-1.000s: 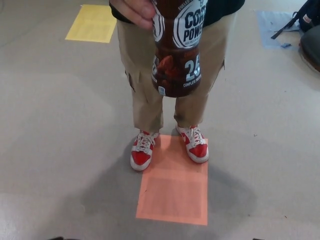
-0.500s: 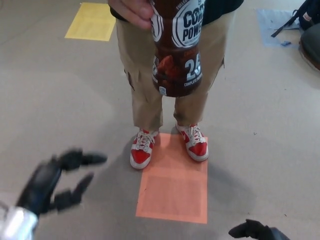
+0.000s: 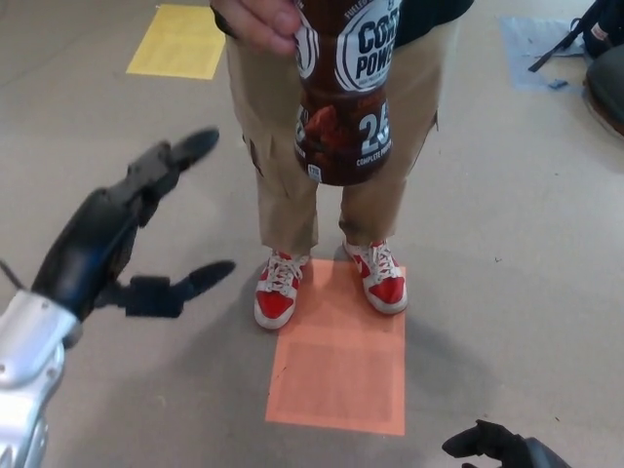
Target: The robot recieved a bottle of protein shake from a person using its left hand and then shake the protein up and down 2 two times and hand it back to the person
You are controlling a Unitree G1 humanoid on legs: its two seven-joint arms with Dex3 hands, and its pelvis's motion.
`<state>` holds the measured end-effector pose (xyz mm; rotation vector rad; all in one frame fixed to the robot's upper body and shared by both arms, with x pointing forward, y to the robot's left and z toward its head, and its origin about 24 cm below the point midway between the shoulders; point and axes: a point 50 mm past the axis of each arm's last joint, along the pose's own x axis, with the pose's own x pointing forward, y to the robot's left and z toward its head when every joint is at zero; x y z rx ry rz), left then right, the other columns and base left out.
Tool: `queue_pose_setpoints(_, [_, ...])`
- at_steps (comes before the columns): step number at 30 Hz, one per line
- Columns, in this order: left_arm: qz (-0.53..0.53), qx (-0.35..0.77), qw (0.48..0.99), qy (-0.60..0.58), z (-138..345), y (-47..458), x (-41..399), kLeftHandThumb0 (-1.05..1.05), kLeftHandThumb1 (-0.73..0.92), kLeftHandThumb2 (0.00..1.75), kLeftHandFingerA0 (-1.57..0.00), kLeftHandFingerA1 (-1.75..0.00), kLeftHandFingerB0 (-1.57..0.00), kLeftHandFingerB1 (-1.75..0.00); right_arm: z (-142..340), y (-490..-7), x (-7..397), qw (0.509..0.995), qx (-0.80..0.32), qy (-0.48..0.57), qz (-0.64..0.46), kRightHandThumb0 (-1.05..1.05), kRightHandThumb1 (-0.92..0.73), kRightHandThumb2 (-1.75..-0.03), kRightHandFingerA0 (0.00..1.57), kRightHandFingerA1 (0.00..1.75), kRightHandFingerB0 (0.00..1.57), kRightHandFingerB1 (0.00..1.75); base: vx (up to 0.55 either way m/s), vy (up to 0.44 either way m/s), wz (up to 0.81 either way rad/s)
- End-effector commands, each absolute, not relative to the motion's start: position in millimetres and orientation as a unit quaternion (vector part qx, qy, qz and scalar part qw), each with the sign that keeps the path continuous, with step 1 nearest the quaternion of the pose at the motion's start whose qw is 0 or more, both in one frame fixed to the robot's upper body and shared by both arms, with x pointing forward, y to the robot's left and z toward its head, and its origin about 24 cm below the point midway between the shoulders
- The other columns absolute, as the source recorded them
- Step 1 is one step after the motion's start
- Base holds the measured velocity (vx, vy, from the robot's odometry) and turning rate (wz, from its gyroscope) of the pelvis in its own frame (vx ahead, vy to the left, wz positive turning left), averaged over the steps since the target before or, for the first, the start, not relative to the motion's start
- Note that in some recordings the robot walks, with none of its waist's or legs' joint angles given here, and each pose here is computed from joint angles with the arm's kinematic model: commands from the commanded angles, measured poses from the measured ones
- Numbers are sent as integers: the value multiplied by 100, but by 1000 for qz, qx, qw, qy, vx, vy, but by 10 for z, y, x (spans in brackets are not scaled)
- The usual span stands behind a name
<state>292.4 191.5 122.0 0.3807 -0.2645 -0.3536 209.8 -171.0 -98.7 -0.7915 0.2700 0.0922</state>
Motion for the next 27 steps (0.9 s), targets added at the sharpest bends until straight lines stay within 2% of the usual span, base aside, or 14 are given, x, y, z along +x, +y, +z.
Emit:
queue_pose_setpoints(1, [-328,59,943,1,1736,1699,3141,-76,45,80,0,0,0,0,-913,-1810,2150,920,-378,104,17,-31,-83,-74,83,67,72,72,0,0,0])
queue_pose_setpoints(7, [-352,119,928,27,1941,1518,3231,-81,48,85,0,-4,0,-3,-900,-1823,2165,921,-375,102,11,-32,-84,-72,83,68,73,71,0,0,0])
queue_pose_setpoints(10, [-356,131,925,40,2013,1466,3267,-85,50,87,0,-1,0,0,-893,-1828,2170,923,-372,101,9,-31,-83,-72,82,71,74,70,0,0,0])
queue_pose_setpoints(15, [-377,79,918,96,2168,1349,3314,-82,46,86,0,-2,0,0,-875,-1837,2193,923,-373,97,8,-30,-83,-72,81,69,75,69,0,0,0])
queue_pose_setpoints(16, [-382,73,916,100,2182,1330,3314,-85,54,59,0,-1,0,0,-873,-1838,2196,923,-373,97,8,-29,-83,-71,81,70,76,68,0,0,0])
queue_pose_setpoints(19, [-391,57,912,112,2213,1269,3306,-83,56,57,0,-11,0,0,-874,-1838,2190,923,-372,97,6,-28,-82,-72,81,69,77,66,0,0,0])
queue_pose_setpoints(23, [-399,62,907,118,2252,1175,3303,-84,57,57,0,-11,0,0,-873,-1851,2169,924,-372,92,-4,-27,-83,-70,83,70,77,66,0,0,0])
queue_pose_setpoints(26, [-402,64,905,120,2253,1122,3320,-86,55,59,0,-2,0,0,-879,-1867,2155,920,-381,91,3,-28,-83,-70,83,70,75,68,0,0,0])
queue_pose_setpoints(27, [-398,66,907,123,2266,1100,3331,-82,47,86,0,-4,0,0,-875,-1865,2154,917,-390,84,9,-27,-83,-71,86,66,75,69,0,0,0])
